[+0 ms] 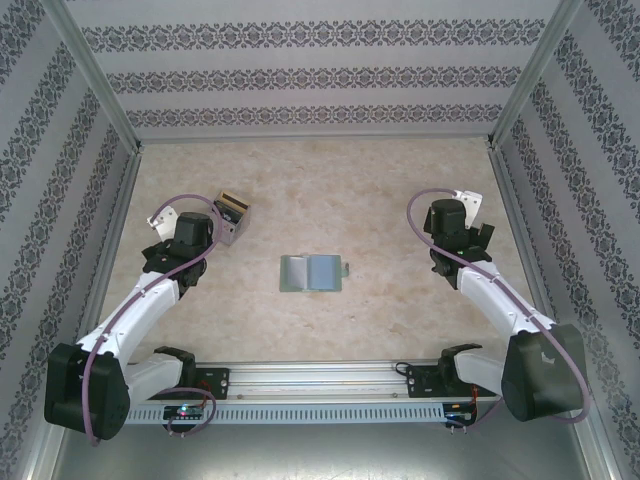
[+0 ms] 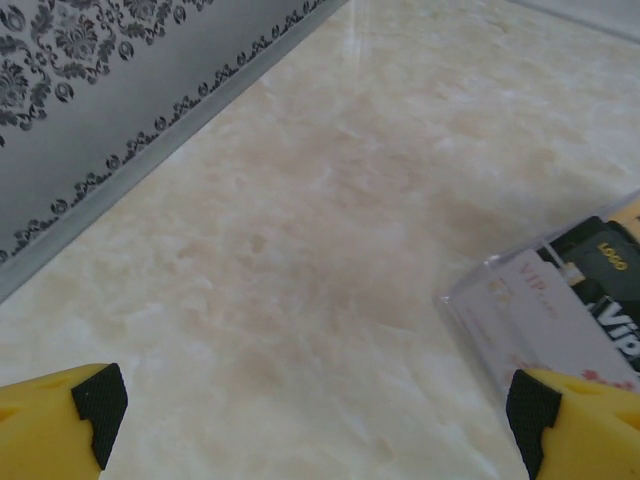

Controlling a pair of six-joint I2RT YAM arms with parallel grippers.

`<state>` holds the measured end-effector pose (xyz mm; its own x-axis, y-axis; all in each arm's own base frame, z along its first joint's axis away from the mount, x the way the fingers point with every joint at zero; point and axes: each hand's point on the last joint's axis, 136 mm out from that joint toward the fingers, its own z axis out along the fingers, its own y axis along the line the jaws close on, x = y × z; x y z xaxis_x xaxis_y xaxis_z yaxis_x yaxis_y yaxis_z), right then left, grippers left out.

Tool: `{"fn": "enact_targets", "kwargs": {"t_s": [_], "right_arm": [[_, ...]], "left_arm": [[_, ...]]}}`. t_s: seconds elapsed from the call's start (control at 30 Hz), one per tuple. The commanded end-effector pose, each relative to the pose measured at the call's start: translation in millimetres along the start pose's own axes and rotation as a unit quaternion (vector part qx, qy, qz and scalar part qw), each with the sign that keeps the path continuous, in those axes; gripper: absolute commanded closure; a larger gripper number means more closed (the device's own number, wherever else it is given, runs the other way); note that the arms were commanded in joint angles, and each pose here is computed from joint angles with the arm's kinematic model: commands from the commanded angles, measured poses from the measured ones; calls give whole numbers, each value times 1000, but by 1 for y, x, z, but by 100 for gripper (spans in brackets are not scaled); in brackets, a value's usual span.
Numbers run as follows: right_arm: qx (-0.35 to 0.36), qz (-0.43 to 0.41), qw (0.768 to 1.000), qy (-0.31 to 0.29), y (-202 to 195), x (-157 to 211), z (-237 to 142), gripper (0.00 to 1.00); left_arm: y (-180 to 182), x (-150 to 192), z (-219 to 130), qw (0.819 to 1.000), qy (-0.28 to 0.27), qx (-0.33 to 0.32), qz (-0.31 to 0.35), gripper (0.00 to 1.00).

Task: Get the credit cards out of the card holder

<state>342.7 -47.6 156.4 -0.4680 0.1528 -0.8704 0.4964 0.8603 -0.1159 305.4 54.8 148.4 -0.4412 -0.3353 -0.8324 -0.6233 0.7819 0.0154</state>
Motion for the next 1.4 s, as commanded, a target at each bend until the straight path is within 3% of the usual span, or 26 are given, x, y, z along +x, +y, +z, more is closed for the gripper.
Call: {"fn": "enact_targets", "kwargs": {"t_s": [0.0,0.1,0.3,0.63,0.8,1.37], "right_arm": [[56,12,997,-50,-19,3,8,2],[49,-13,997,-51,-16,17,16,2],[-20,-63,997,-52,18,20,29,2],[-159,-49,978,-125,56,9,23,2],[-193,-58,971,-127,68,15,26,2],[-199,-36,973,-114,65,24,42,2]], "left_arm": [[-1,-11,11,998,-40,-3,42,1],[-7,-4,21,998,-26,29,53,1],[-30,-3,31,987,-75,87,114,1],[-69,10,40,963,-127,184,147,1],[-88,12,37,945,-161,237,160,1],[-80,23,72,964,-125,193,135,1]]}}
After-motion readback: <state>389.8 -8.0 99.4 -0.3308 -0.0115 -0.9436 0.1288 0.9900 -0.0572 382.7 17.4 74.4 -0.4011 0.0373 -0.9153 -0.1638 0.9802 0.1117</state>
